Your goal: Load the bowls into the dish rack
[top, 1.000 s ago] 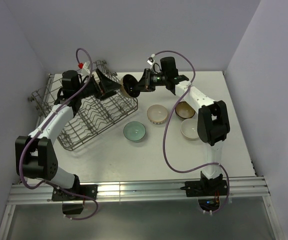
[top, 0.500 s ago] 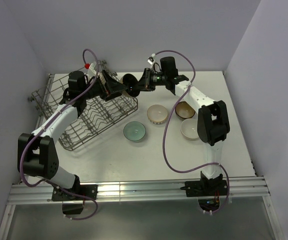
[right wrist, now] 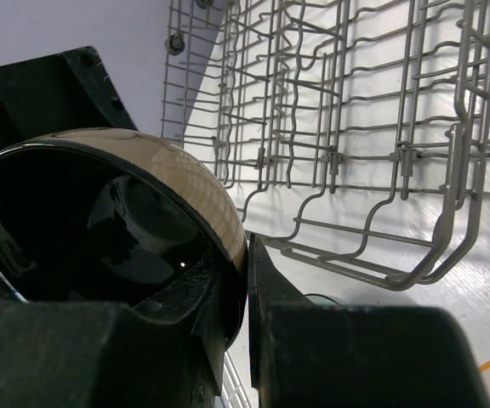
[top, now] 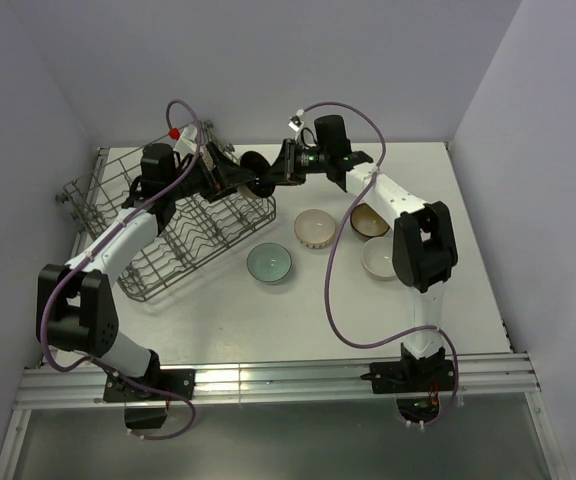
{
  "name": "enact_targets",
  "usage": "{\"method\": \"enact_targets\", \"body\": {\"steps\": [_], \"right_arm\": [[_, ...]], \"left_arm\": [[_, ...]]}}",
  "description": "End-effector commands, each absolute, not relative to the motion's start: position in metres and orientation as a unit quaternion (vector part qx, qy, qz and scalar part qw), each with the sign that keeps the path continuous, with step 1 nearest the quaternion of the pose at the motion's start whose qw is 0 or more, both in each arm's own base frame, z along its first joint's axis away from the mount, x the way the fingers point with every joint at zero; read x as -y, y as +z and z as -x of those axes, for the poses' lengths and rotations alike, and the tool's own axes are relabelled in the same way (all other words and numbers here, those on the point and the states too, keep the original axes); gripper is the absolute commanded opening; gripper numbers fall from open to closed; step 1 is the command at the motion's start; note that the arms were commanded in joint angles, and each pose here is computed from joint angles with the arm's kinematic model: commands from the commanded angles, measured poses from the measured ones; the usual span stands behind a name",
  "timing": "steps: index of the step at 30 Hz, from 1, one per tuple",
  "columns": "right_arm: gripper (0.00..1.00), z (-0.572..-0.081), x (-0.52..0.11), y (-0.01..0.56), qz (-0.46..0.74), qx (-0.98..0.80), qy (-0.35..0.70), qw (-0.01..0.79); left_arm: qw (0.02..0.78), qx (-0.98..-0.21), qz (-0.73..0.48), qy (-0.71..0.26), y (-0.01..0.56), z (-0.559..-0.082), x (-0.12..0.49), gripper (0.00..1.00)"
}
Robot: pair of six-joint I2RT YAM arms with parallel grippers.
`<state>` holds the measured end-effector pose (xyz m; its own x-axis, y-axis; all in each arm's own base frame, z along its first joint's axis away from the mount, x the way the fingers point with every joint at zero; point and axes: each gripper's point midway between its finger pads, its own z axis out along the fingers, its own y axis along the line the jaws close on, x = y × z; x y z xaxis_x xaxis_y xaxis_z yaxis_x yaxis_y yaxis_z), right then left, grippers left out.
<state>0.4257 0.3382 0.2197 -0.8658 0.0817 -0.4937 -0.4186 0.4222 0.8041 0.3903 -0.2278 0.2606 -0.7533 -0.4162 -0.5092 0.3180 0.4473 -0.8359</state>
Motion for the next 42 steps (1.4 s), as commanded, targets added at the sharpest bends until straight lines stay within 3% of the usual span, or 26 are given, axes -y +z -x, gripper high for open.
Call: {"method": "enact_targets", "body": {"steps": [1, 5, 11, 14, 15, 17, 18, 20, 25, 28, 32, 37, 42], "right_arm": [[0.0, -0.425, -0.349, 0.251, 0.14, -0.779, 0.552, 0.262], [0.0, -0.425, -0.351, 0.246, 0.138, -0.783, 0.548, 0.26], [0.0, -0.429, -0.353, 0.239, 0.134, -0.788, 0.542, 0.258], [0.0, -0.431, -0.354, 0.236, 0.134, -0.789, 0.542, 0.256], [0.0, -0.431, -0.355, 0.236, 0.135, -0.79, 0.541, 0.254], [0.0, -0.433, -0.356, 0.23, 0.136, -0.793, 0.54, 0.249], [0.07, -0.433, -0.356, 0.23, 0.135, -0.795, 0.537, 0.246], [0.18, -0.433, -0.356, 0.229, 0.136, -0.797, 0.535, 0.245], [0.54, -0.431, -0.354, 0.223, 0.135, -0.803, 0.528, 0.239], [0.61, -0.432, -0.352, 0.221, 0.136, -0.806, 0.525, 0.24], [0.84, -0.432, -0.35, 0.217, 0.134, -0.812, 0.514, 0.241], [0.93, -0.43, -0.345, 0.217, 0.139, -0.817, 0.505, 0.243], [0.96, -0.429, -0.337, 0.216, 0.144, -0.821, 0.494, 0.247]], "left_arm": [[0.382, -0.764, 0.012, -0.52, 0.275, -0.401, 0.229, 1.0], [0.381, -0.757, 0.009, -0.53, 0.28, -0.4, 0.232, 0.93], [0.384, -0.753, 0.002, -0.535, 0.283, -0.398, 0.233, 0.75], [0.381, -0.749, -0.004, -0.542, 0.285, -0.396, 0.234, 0.56], [0.378, -0.748, -0.008, -0.545, 0.285, -0.395, 0.235, 0.42], [0.377, -0.749, -0.008, -0.545, 0.283, -0.396, 0.235, 0.26], [0.375, -0.751, -0.007, -0.544, 0.281, -0.397, 0.234, 0.1], [0.376, -0.756, 0.001, -0.536, 0.278, -0.405, 0.23, 0.0], [0.389, -0.77, 0.034, -0.505, 0.268, -0.429, 0.209, 0.0], [0.402, -0.779, 0.043, -0.48, 0.265, -0.443, 0.194, 0.0], [0.417, -0.798, 0.057, -0.432, 0.248, -0.465, 0.174, 0.0], [0.432, -0.824, 0.047, -0.363, 0.233, -0.487, 0.155, 0.0], [0.444, -0.85, 0.06, -0.277, 0.225, -0.515, 0.131, 0.0]]}}
